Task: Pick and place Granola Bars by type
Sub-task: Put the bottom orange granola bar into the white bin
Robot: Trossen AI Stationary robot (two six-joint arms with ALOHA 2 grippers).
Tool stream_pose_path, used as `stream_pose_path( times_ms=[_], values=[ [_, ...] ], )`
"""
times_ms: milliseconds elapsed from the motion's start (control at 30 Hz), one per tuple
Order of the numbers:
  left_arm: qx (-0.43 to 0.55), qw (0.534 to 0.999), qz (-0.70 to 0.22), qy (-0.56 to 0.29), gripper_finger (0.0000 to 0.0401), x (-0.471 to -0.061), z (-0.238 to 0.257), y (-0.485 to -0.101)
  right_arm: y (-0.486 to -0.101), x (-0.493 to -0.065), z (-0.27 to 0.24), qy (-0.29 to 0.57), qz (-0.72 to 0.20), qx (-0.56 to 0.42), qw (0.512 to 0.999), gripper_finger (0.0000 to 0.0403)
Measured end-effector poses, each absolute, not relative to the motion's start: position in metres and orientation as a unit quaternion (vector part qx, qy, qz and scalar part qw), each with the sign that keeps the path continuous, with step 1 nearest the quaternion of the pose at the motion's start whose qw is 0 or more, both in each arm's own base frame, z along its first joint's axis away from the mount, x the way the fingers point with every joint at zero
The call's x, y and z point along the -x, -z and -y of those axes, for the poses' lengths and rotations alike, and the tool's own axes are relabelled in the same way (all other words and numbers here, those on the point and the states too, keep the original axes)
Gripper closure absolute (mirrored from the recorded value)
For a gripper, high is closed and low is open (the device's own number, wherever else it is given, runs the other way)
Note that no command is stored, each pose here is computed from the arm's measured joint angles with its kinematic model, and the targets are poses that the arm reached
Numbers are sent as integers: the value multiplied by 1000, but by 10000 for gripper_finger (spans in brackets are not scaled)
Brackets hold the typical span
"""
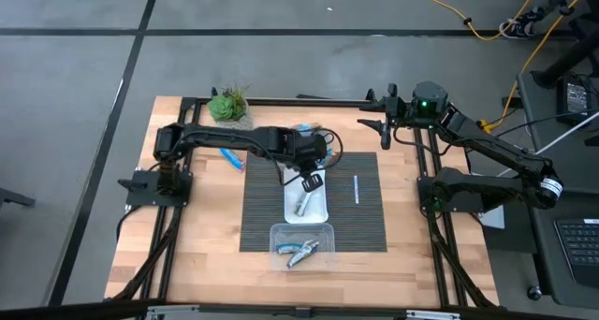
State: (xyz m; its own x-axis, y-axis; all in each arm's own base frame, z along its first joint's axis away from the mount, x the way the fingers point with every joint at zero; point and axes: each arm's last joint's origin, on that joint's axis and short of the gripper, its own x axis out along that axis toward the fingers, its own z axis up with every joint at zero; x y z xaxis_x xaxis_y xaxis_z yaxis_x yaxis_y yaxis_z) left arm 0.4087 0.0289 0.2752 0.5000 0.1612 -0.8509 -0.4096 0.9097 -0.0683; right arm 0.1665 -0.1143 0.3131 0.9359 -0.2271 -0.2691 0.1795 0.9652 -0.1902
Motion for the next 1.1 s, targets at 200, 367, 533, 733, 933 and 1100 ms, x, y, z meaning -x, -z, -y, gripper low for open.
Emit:
stream_pose_path(
  times_ms=[200,367,533,733,933,1100],
  values=[
    [136,840,-502,-154,386,-418,-19,-252,-313,-166,114,103,-148,80,980,234],
    [134,816,-540,-153,386,-417,-7,-237,-311,-166,114,102,-156,76,980,234],
    [140,800,-561,-158,386,-414,5,-223,-309,-165,113,100,-167,68,978,234],
    [148,795,-566,-163,386,-411,10,-214,-308,-165,113,100,-168,68,978,234],
    [144,801,-556,-170,386,-413,10,-215,-308,-165,113,100,-168,69,978,234],
    [144,810,-540,-179,386,-415,7,-211,-308,-165,113,100,-168,70,978,234]
  ],
)
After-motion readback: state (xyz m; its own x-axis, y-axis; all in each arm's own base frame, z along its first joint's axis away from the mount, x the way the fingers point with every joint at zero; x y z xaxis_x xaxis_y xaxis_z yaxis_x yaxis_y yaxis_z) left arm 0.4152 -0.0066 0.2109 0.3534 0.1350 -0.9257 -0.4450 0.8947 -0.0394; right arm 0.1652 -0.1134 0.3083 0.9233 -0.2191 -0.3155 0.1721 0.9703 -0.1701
